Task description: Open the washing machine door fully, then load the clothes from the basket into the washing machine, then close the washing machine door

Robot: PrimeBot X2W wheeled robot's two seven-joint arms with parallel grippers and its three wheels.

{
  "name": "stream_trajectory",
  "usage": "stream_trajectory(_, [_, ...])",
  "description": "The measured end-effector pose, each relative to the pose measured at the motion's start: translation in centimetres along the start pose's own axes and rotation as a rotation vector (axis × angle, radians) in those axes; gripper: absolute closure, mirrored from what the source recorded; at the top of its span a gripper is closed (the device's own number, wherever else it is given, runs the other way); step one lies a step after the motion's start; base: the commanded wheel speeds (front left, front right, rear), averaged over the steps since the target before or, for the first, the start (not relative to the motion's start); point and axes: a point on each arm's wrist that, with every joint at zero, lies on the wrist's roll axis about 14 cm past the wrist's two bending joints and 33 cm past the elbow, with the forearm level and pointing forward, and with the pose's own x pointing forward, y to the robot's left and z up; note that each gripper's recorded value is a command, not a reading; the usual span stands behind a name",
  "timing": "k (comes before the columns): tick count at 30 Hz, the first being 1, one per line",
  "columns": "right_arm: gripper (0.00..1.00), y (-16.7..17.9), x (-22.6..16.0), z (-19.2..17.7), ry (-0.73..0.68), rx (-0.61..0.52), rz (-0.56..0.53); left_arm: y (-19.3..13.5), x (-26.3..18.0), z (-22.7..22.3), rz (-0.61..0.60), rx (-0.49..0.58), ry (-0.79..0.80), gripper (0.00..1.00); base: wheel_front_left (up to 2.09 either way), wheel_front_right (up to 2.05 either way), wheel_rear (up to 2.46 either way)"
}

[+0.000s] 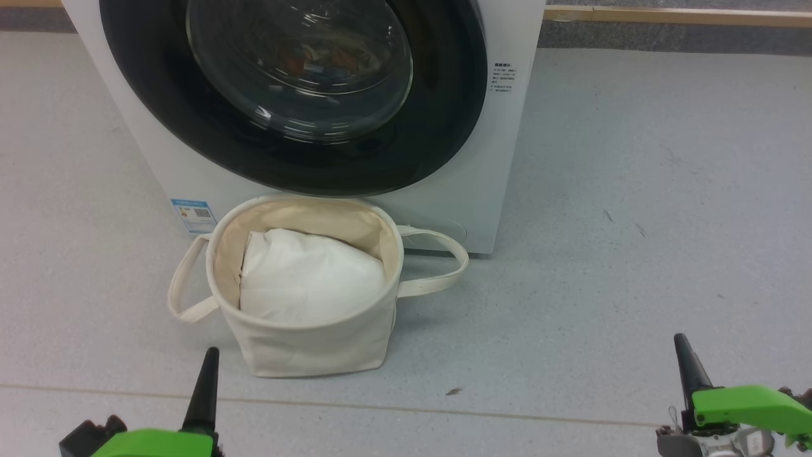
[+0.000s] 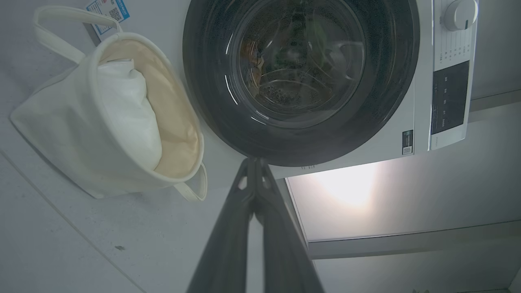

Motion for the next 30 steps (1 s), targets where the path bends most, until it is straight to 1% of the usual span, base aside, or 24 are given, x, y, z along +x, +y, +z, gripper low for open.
stream_trajectory(30, [1.00,0.9,0.0,0.4,0.015,0.340,0.042,-1.4,0.2,1.5,-0.065,-0.338,-0.014,1.00,0.00,0.00,0.00])
